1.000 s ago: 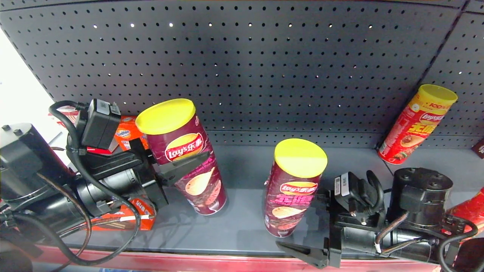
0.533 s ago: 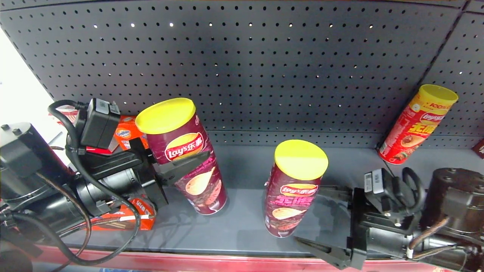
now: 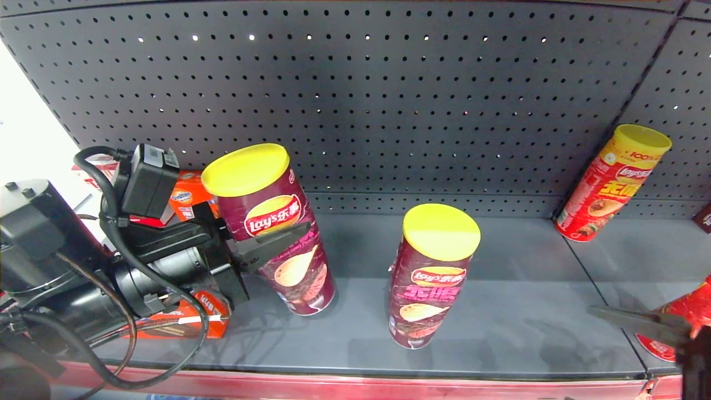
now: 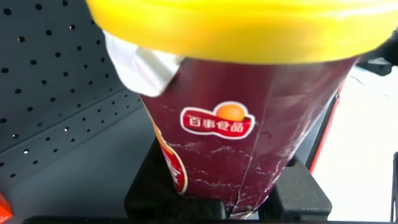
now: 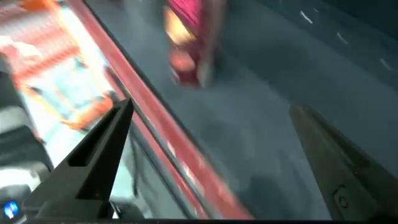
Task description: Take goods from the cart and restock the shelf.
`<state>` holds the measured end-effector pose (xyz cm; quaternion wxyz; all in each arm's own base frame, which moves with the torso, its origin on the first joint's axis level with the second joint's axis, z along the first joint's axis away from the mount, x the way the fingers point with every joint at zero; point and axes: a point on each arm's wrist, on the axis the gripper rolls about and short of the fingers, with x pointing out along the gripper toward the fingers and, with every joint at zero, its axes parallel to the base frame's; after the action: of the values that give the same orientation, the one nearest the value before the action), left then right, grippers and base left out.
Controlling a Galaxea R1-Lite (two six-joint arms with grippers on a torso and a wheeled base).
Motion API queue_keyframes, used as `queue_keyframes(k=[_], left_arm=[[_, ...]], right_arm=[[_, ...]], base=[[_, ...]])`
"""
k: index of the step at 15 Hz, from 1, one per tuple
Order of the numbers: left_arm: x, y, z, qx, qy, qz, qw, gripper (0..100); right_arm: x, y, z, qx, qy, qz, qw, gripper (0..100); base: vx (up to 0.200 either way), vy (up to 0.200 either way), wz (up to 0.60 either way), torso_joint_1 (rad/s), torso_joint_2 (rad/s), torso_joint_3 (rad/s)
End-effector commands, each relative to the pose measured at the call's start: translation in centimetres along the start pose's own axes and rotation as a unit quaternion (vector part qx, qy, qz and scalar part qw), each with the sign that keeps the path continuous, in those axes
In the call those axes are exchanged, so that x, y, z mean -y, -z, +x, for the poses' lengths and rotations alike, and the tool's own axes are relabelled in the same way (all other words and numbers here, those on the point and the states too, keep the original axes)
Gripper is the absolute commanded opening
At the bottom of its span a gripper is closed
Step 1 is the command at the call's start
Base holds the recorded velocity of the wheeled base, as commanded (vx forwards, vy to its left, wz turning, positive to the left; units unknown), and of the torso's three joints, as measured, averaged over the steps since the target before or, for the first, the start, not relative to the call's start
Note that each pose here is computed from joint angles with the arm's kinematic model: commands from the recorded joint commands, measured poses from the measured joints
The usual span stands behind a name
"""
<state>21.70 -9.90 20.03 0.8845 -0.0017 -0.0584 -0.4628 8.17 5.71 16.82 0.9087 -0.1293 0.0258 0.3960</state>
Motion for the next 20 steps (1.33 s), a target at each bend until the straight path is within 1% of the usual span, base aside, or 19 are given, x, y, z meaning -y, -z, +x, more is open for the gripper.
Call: queue_keyframes(k=[1,2,4,5,6,7,8,9,10,12,13,14,15,17,18,19,20], left_arm=[[0.1,0.0,0.0,0.0,0.001,0.0,1.0,0],[0.1,0.1,-0.1,-0.002,0.001,-0.001,1.0,0],[0.0,0.1,0.0,-0.001,0.001,0.0,1.0,0],[0.0,0.0,0.1,0.0,0.001,-0.001,1.0,0],[0.0,0.0,0.1,-0.001,0.001,0.0,1.0,0],[0.1,0.1,0.0,-0.002,0.001,-0.001,1.0,0],[0.1,0.1,-0.1,-0.003,0.001,-0.002,1.0,0],[0.1,0.2,-0.1,-0.004,0.001,-0.003,1.0,0],[0.1,0.1,-0.1,-0.002,0.001,-0.001,1.0,0],[0.2,0.1,-0.1,-0.001,0.002,-0.001,1.0,0],[0.2,0.1,-0.1,-0.002,0.003,-0.001,1.0,0],[0.2,0.0,-0.1,0.002,0.002,0.002,1.0,0],[0.1,-0.1,-0.1,0.004,0.001,0.003,1.0,0],[0.2,-0.1,-0.2,0.004,0.003,0.004,1.0,0],[0.3,0.0,-0.2,0.003,0.003,0.003,1.0,0],[0.4,0.0,-0.1,0.003,0.005,0.004,1.0,0],[0.3,-0.1,-0.1,0.004,0.006,0.004,1.0,0]], right_arm=[[-2.1,3.2,-7.5,-0.019,0.143,0.011,0.989,100],[-2.6,4.5,-8.4,-0.035,0.167,0.022,0.985,100],[-3.5,6.8,-9.4,-0.042,0.198,0.027,0.979,100],[-3.9,8.2,-9.5,-0.047,0.232,0.035,0.971,100],[-4.2,8.9,-9.5,-0.05,0.267,0.052,0.961,100],[-4.2,8.9,-9.5,-0.054,0.296,0.071,0.951,100],[-4.2,9.0,-9.5,-0.058,0.311,0.077,0.945,100],[-4.2,8.9,-9.3,-0.07,0.344,0.086,0.932,100],[-4.3,8.9,-9.3,-0.072,0.36,0.088,0.926,100],[-4.6,9.0,-9.7,-0.052,0.399,0.089,0.911,100],[-4.8,9.0,-9.7,-0.046,0.422,0.094,0.901,100],[-5.0,9.0,-9.8,-0.041,0.444,0.098,0.89,100],[-5.4,9.1,-10.0,-0.012,0.465,0.098,0.88,100],[-5.6,9.2,-10.2,0.025,0.466,0.121,0.876,100],[-5.6,9.4,-10.2,0.029,0.466,0.127,0.875,100],[-5.5,9.3,-10.2,0.041,0.476,0.124,0.87,100],[-5.5,9.3,-10.2,0.04,0.472,0.122,0.872,100]], base=[[0.0,0.0,0.0,0.0,0.0,0.0],[0.0,0.0,0.0,0.0,0.0,0.0],[0.0,0.0,0.0,0.0,0.0,0.0],[0.0,0.0,0.0,0.0,0.0,0.0],[0.0,0.0,0.0,0.0,0.0,0.0],[0.0,0.0,0.0,0.0,0.0,0.0],[0.0,0.0,0.0,0.0,0.0,0.0],[0.0,0.0,0.0,0.0,0.0,0.0],[0.0,0.0,0.0,0.0,0.0,0.0],[0.0,0.0,0.0,0.0,0.0,0.0],[0.0,0.0,0.0,0.0,0.0,0.0],[0.0,0.0,0.0,0.0,0.0,0.0],[0.0,0.0,0.0,0.0,0.0,0.0],[0.0,0.0,0.0,0.0,0.0,0.0],[0.0,0.0,0.0,0.0,0.0,0.0],[0.0,0.0,0.0,0.0,0.0,0.0],[0.0,0.0,0.0,0.0,0.0,0.0]])
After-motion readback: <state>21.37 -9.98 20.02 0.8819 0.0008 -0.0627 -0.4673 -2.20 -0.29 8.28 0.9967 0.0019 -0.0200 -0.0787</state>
